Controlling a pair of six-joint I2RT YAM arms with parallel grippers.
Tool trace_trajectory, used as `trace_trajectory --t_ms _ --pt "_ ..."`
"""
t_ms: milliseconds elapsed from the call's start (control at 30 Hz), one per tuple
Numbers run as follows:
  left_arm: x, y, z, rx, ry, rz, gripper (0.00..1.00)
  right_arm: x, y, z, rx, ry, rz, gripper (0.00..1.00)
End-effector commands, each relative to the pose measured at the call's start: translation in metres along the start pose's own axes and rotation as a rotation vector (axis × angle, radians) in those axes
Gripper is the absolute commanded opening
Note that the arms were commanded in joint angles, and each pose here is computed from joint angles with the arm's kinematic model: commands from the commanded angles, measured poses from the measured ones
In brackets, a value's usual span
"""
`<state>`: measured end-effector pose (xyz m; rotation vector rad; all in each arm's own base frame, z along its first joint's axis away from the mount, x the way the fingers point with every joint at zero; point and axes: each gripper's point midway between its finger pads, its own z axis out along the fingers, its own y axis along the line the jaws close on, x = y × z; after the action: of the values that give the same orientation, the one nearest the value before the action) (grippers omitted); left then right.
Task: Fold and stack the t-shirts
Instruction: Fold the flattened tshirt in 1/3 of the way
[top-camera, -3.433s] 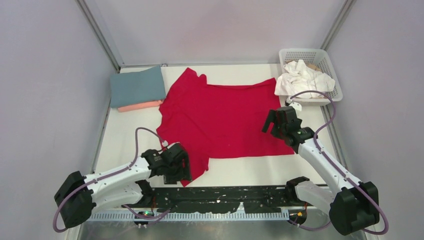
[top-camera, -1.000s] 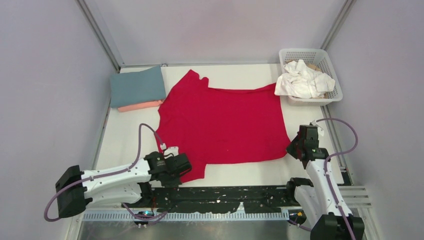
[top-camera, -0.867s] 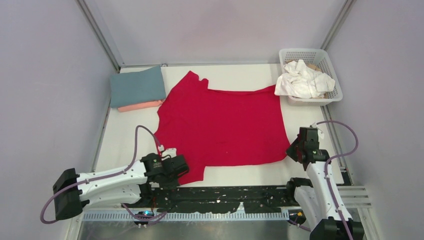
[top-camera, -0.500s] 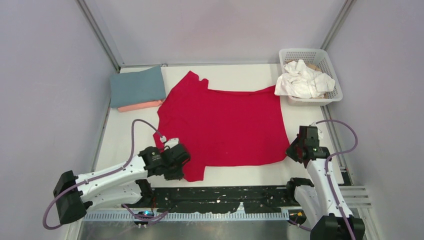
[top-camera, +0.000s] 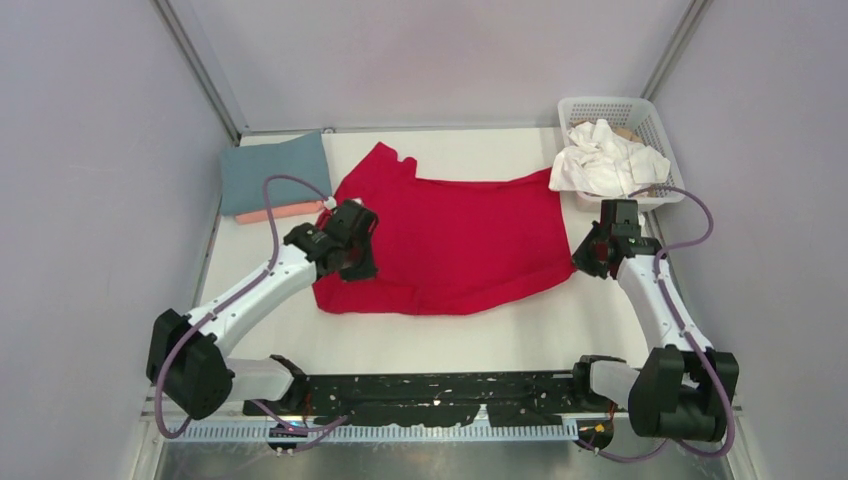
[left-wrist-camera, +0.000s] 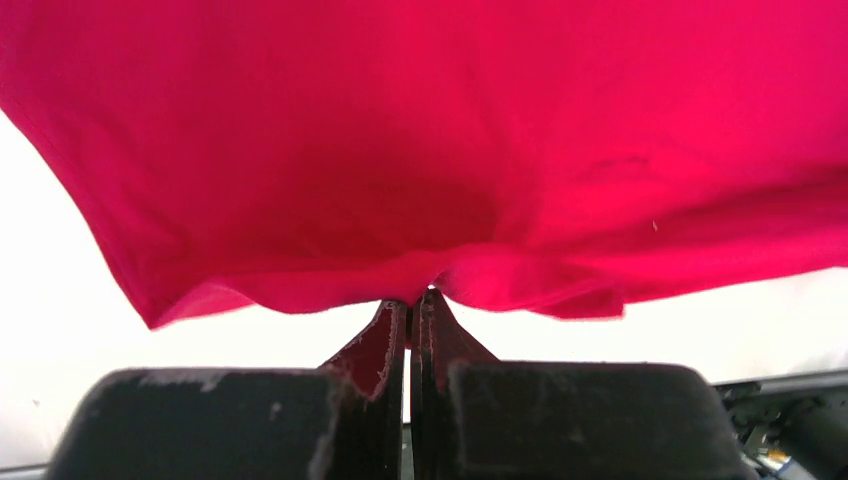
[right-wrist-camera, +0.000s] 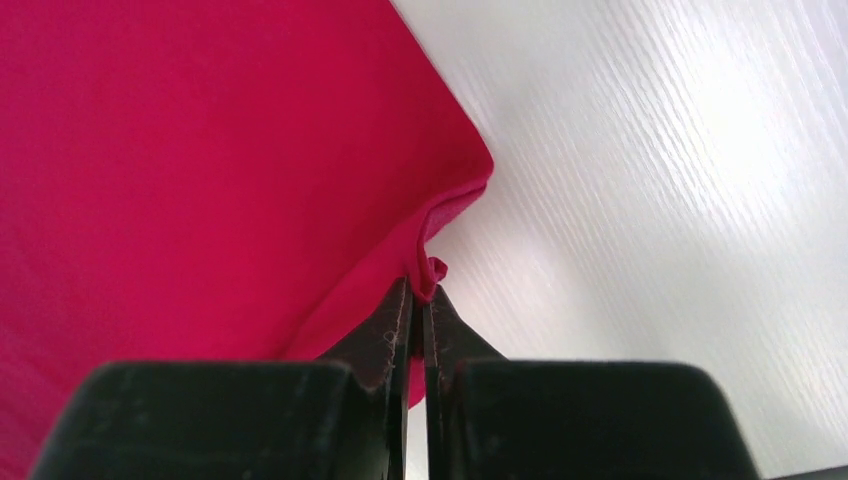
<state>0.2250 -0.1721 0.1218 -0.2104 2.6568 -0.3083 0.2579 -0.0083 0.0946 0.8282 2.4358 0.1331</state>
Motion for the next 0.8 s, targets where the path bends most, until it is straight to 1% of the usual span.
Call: trace_trajectory --t_ms 0,67,233,333,500,667,767 --pt "-0.049 -0.008 0.001 0.024 -0.074 0.015 0.00 -0.041 0.026 0.004 -0.057 -0.073 -0.011 0.07" --pt "-0.066 -0.007 0.004 0.024 -0.093 -0.007 0.00 -0.043 0.037 0.010 -0.091 -0.046 -0.009 0.07" --pt "-0.100 0.002 0.011 -0.021 -0.139 -0.025 0.00 -0.056 0.045 0.019 -0.081 -0.033 -0.007 0.08" --pt "-0.115 0.004 0.013 -0.015 -0.174 -0.023 0.00 -0.060 0.045 0.024 -0.067 -0.029 -0.006 0.10" --pt "-0.133 0.004 0.019 0.002 -0.197 -0.013 0.00 -0.067 0.049 0.032 -0.063 -0.027 0.002 0.11" --pt "-0.142 0.002 0.033 0.006 -0.177 0.012 0.00 -0.075 0.044 0.036 -0.020 -0.053 0.004 0.11" --pt "-0.147 0.006 0.040 -0.028 -0.167 0.005 0.00 -0.075 0.043 0.040 -0.010 -0.053 0.011 0.14"
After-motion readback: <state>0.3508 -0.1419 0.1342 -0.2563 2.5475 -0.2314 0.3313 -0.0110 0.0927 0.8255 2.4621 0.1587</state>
